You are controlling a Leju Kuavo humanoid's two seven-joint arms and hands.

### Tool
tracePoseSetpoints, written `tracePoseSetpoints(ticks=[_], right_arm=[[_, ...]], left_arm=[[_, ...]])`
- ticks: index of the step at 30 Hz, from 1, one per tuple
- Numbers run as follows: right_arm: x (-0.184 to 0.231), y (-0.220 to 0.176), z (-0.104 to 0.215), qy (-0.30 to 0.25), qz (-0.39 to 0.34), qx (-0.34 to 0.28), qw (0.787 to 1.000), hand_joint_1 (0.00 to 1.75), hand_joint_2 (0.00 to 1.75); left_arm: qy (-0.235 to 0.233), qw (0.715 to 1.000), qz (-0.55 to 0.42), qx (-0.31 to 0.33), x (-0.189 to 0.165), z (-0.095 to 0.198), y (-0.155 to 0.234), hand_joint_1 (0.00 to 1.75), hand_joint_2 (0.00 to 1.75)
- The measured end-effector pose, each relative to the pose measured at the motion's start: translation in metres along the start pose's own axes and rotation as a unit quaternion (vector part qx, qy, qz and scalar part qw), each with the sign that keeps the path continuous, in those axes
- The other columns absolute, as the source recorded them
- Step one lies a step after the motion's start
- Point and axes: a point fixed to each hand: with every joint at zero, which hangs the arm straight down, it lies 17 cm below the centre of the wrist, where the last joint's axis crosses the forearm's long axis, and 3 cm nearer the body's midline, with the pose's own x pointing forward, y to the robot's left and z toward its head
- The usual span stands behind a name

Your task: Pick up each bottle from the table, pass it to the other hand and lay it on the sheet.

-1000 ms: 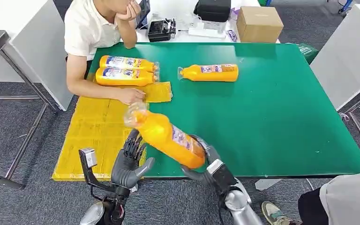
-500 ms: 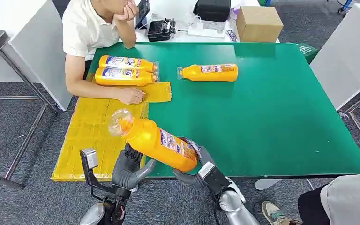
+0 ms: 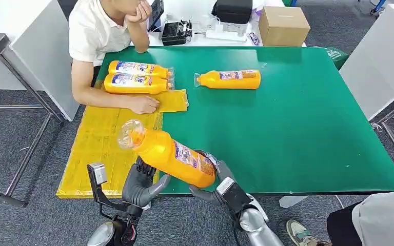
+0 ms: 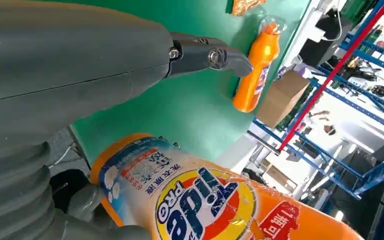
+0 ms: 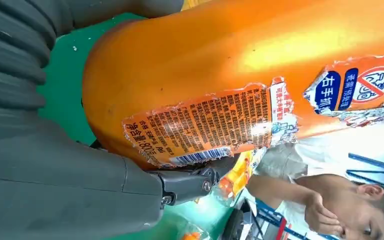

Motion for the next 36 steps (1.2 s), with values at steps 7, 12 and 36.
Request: tracePoseSetpoints(ticks=[7, 12, 36], right_arm=[[-0.001, 0.014, -0.006, 0.006, 0.009, 0.033, 0.999, 1.75, 1.75], [-0.006, 0.035, -0.007, 0.018, 0.012, 0.067, 0.998, 1.75, 1.75], [0.004, 0.079, -0.003, 0.037, -0.200, 0.162, 0.966, 1.75, 1.75]], left_arm=[[-0.011, 0.999, 0.005, -0.031, 0.007, 0.002, -0.014, 0.00, 1.75], [-0.046, 0.996, 0.002, -0.070, 0.026, 0.004, -0.036, 0.00, 1.75], [-0.050, 0.981, 0.005, -0.188, 0.024, 0.018, -0.062, 0.00, 1.75]])
